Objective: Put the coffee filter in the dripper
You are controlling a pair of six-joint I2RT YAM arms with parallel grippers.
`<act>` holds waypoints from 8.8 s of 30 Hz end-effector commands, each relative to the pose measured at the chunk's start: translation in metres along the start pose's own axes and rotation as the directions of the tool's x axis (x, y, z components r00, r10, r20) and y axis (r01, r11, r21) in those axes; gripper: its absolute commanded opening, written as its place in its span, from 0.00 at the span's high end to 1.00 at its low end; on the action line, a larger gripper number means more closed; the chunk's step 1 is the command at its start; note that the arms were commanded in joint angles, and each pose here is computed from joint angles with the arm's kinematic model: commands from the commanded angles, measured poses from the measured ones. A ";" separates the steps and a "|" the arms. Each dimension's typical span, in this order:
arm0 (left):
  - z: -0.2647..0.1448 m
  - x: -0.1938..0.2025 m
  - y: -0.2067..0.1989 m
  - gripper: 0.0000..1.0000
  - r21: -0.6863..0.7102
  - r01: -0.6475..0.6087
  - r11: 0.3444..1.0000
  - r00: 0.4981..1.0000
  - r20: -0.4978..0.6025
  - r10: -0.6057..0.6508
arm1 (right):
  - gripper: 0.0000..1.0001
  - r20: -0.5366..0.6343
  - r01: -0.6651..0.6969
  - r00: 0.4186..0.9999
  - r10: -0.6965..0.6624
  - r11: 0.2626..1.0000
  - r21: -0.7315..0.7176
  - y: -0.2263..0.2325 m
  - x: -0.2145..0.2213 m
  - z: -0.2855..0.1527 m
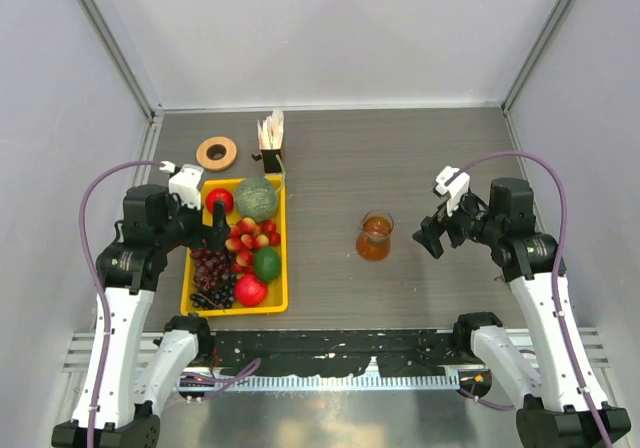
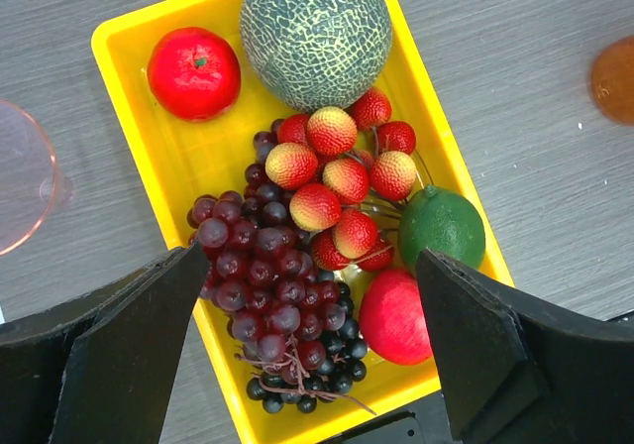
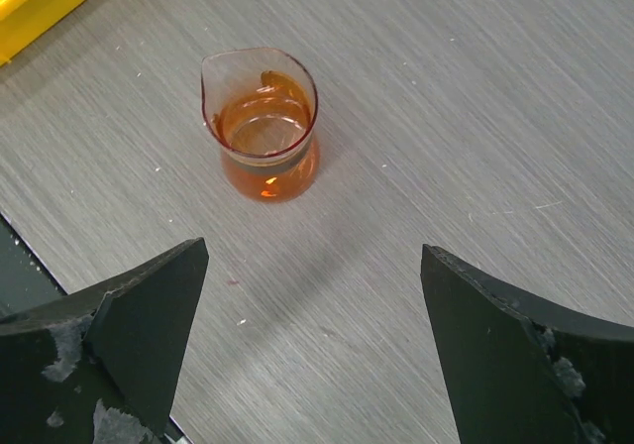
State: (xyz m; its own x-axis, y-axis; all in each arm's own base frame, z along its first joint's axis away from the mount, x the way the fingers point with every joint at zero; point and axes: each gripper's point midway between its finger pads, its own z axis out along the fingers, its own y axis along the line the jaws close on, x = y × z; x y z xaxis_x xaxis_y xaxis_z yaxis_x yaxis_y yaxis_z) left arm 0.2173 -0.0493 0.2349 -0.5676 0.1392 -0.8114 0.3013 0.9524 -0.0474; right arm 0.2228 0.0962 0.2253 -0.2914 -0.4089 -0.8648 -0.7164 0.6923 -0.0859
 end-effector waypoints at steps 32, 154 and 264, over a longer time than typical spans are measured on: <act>-0.007 -0.013 -0.032 0.01 0.198 0.020 0.980 0.999 0.021 -0.024 | 0.27 -0.073 0.249 0.955 -0.288 0.909 -0.333 0.037 0.032 0.134; 0.252 -0.119 0.197 1.00 0.319 0.779 0.540 0.569 0.004 -0.822 | 0.05 -0.074 -0.088 0.995 0.070 0.960 -0.268 0.026 -0.001 0.109; 0.006 -0.118 -0.198 0.16 0.910 0.206 0.359 0.939 -0.080 -0.336 | 0.95 -0.231 -0.704 0.582 0.780 0.341 -0.623 0.065 -0.059 0.069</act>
State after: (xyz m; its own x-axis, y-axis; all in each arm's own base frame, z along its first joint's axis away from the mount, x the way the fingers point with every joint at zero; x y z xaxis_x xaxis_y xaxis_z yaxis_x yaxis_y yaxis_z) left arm 0.2338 -0.2564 0.3195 -0.7373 -0.1458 -0.6597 0.6427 0.1497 -0.7514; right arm 0.2337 0.2047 0.2223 -0.8940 0.2093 -0.3961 -0.3605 0.1891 0.9134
